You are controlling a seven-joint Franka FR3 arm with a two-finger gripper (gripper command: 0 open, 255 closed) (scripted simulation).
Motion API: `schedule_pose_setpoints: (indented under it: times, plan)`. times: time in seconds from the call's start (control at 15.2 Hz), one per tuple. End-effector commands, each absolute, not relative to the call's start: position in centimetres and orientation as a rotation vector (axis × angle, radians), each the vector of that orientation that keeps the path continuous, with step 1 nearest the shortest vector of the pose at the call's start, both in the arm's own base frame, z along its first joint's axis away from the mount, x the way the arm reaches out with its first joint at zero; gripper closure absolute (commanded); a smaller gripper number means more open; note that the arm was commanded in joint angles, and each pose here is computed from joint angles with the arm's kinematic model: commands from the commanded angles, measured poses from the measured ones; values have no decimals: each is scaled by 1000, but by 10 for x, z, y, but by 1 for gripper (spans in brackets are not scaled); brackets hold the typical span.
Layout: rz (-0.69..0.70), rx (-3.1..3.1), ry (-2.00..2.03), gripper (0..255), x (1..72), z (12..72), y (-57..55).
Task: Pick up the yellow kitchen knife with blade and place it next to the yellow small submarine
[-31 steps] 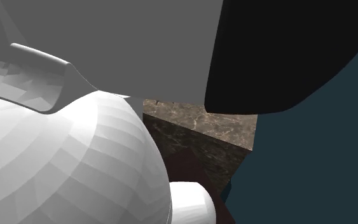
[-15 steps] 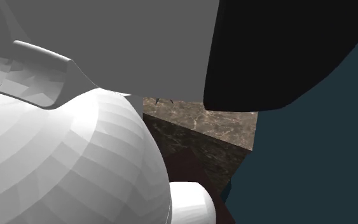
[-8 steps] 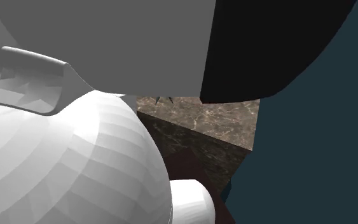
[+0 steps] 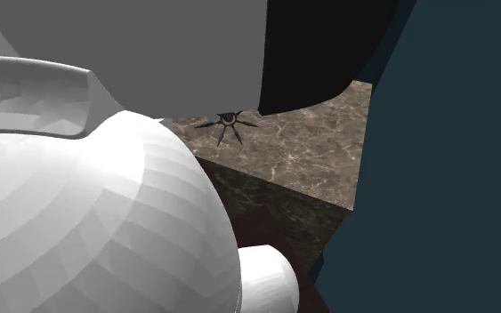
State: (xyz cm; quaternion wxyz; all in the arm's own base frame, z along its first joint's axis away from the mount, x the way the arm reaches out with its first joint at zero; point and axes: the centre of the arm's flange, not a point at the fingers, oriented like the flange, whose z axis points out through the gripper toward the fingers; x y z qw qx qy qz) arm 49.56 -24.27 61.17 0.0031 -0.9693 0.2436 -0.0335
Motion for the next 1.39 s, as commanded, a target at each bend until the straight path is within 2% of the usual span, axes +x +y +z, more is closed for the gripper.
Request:
schedule_pose_setpoints:
  times: [0.0,0.79,1.32]
  plan:
    - [-105,-3038,766,255,513,613,-221]
    - [-105,-3038,766,255,604,613,-88]
    - [-105,-3038,766,255,604,571,-88]
